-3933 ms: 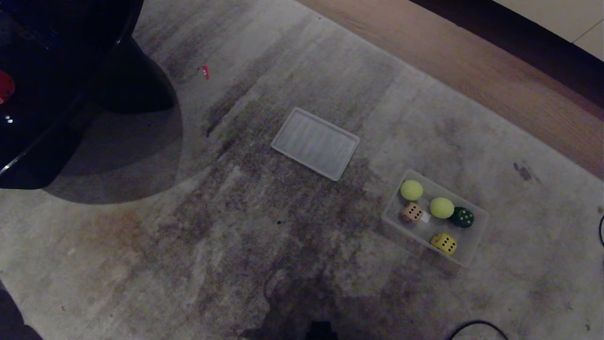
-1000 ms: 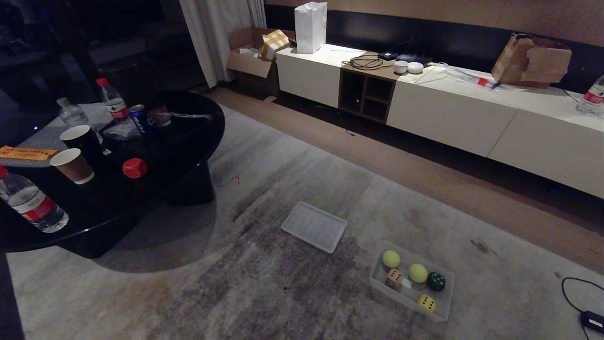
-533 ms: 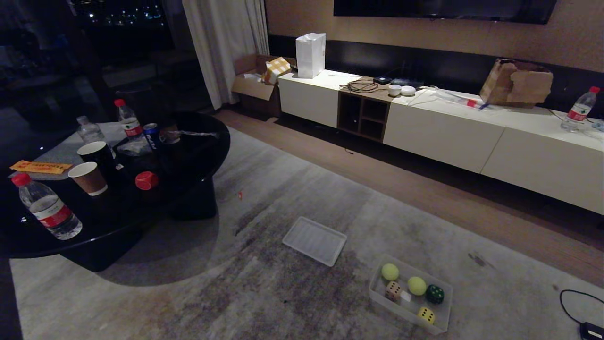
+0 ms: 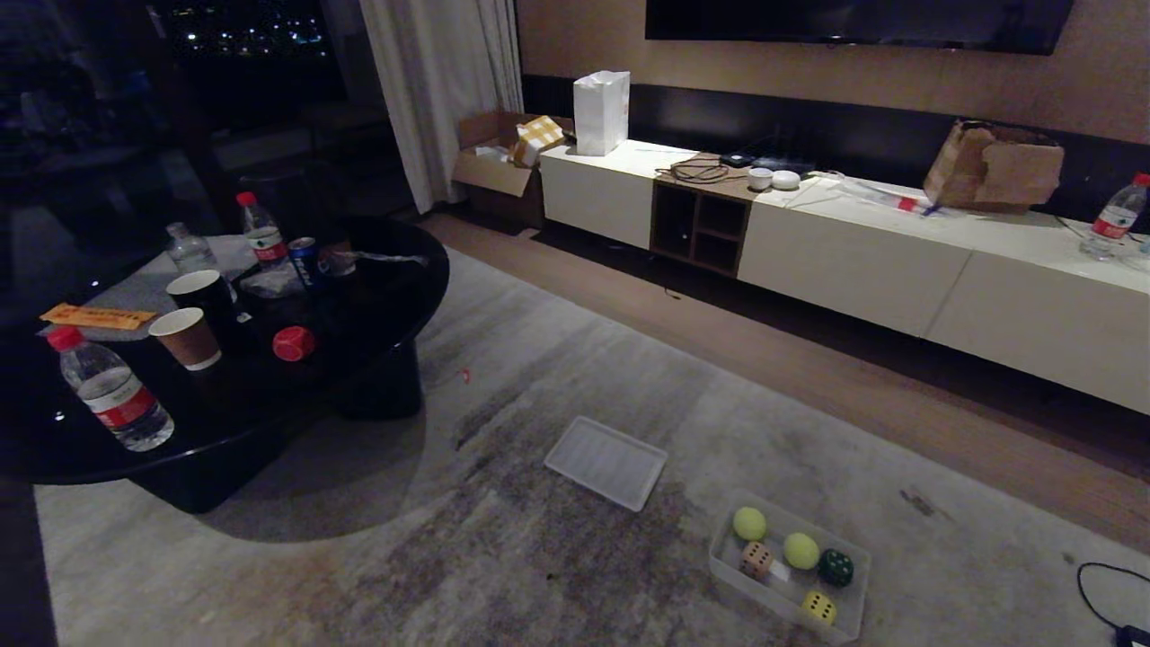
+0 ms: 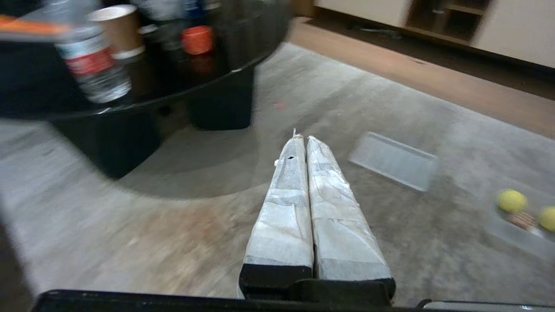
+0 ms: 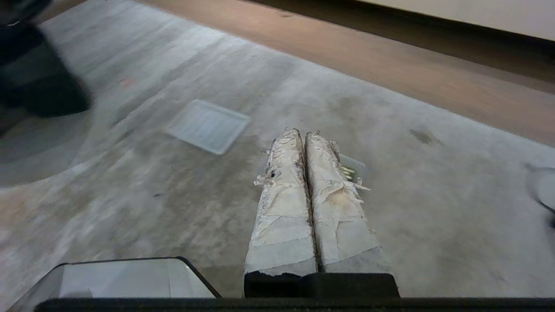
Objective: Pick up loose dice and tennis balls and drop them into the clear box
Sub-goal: Pick up toys out of the box
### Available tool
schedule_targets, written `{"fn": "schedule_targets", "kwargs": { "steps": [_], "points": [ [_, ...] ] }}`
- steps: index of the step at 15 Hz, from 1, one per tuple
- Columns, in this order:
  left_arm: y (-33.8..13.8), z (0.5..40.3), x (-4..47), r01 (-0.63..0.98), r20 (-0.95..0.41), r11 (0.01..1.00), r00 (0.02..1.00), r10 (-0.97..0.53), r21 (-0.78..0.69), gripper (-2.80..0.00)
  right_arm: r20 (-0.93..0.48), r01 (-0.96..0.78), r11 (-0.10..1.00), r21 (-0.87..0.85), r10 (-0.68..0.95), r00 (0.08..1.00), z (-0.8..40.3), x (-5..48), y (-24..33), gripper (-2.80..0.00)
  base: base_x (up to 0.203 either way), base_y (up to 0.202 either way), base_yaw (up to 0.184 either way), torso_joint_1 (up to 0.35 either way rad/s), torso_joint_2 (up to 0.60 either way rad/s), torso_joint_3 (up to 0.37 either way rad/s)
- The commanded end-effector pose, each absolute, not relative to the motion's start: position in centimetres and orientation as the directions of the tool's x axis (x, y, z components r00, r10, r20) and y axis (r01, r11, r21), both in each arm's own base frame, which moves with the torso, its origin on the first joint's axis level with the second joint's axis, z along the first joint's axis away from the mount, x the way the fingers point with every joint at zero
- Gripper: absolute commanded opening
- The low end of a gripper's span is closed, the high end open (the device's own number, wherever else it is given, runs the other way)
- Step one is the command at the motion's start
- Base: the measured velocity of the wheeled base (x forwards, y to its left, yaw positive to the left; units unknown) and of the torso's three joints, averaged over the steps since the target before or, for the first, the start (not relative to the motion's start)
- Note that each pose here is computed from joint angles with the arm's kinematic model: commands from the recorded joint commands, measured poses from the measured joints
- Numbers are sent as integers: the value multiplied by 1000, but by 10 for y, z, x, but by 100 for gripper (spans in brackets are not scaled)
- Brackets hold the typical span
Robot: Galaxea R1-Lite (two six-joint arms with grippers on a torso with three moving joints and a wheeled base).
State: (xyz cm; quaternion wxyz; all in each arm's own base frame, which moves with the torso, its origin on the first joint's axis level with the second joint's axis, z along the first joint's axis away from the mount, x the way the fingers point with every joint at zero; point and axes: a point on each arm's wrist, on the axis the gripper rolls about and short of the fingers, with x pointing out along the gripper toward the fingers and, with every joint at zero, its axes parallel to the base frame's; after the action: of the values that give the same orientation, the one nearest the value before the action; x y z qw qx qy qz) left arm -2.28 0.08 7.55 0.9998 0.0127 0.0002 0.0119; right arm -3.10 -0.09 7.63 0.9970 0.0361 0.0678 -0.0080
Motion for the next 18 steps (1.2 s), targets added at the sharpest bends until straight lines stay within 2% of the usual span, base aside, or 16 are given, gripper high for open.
{"fn": "schedule_targets", "kwargs": {
  "steps": [1,18],
  "points": [
    [1,75,-23,-23,-3,999,1000,23,26,-280,-136,22,997,72,-12,991,77,-31,-1,-280,2,-4,137,5,2,9],
    [1,75,-23,-23,-3,999,1000,23,31,-280,-136,22,997,71,-12,991,77,-31,-1,-280,0,-8,164,1,2,3]
  ]
}}
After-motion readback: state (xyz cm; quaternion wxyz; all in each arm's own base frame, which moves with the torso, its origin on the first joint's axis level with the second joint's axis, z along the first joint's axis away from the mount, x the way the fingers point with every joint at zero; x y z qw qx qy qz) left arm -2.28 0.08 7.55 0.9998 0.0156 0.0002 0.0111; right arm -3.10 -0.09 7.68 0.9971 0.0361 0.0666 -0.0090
